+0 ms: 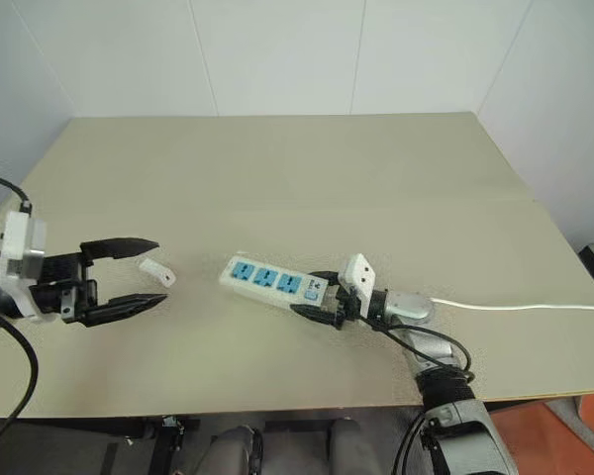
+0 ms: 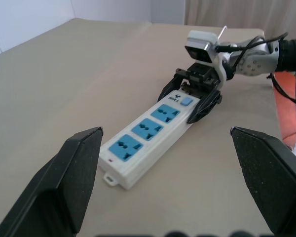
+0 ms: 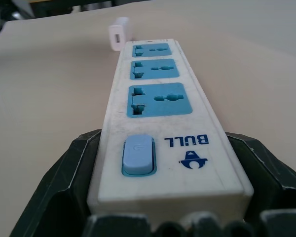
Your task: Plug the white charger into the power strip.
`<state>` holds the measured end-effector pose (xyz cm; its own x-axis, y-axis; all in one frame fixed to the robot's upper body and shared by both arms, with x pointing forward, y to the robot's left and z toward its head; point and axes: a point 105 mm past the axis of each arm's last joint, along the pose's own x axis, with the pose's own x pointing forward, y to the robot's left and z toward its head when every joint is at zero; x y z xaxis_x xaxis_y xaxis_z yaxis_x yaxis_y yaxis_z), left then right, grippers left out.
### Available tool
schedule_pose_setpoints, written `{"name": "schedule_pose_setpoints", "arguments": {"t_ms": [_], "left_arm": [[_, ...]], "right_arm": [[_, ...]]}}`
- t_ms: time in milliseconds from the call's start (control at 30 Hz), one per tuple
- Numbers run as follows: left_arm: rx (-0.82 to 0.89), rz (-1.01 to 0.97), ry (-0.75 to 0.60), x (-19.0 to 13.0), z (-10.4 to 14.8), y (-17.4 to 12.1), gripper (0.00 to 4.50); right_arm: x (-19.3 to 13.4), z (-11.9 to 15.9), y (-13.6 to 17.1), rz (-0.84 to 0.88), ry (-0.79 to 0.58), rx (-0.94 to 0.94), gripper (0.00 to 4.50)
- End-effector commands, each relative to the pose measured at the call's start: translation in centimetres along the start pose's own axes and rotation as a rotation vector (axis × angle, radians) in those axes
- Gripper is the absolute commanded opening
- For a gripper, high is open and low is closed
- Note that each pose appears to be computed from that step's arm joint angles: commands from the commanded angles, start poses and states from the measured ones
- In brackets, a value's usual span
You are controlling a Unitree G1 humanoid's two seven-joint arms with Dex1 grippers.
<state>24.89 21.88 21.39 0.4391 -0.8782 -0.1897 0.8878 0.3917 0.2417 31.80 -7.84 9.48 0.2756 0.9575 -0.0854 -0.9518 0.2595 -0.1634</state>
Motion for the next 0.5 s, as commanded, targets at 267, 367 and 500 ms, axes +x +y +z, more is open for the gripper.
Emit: {"name": "schedule_pose_setpoints", "arguments": {"t_ms": [267, 367, 500], "left_arm": [[0.165, -0.006, 0.283, -2.9, -1.1, 1.8, 4.5], [0.2, -0.053, 0.355, -3.5, -1.2, 2.3, 4.5], [0.273, -0.134, 0.466, -4.4, -0.8, 3.5, 4.5]], "right_arm": [[0.8, 1.0, 0.9, 0.14, -0.017, -0.091, 3.42], [1.0, 0.9, 0.9, 0.149, -0.015, -0.091, 3.42], [1.2, 0.6, 0.8, 0.15, -0.014, -0.088, 3.42]]}}
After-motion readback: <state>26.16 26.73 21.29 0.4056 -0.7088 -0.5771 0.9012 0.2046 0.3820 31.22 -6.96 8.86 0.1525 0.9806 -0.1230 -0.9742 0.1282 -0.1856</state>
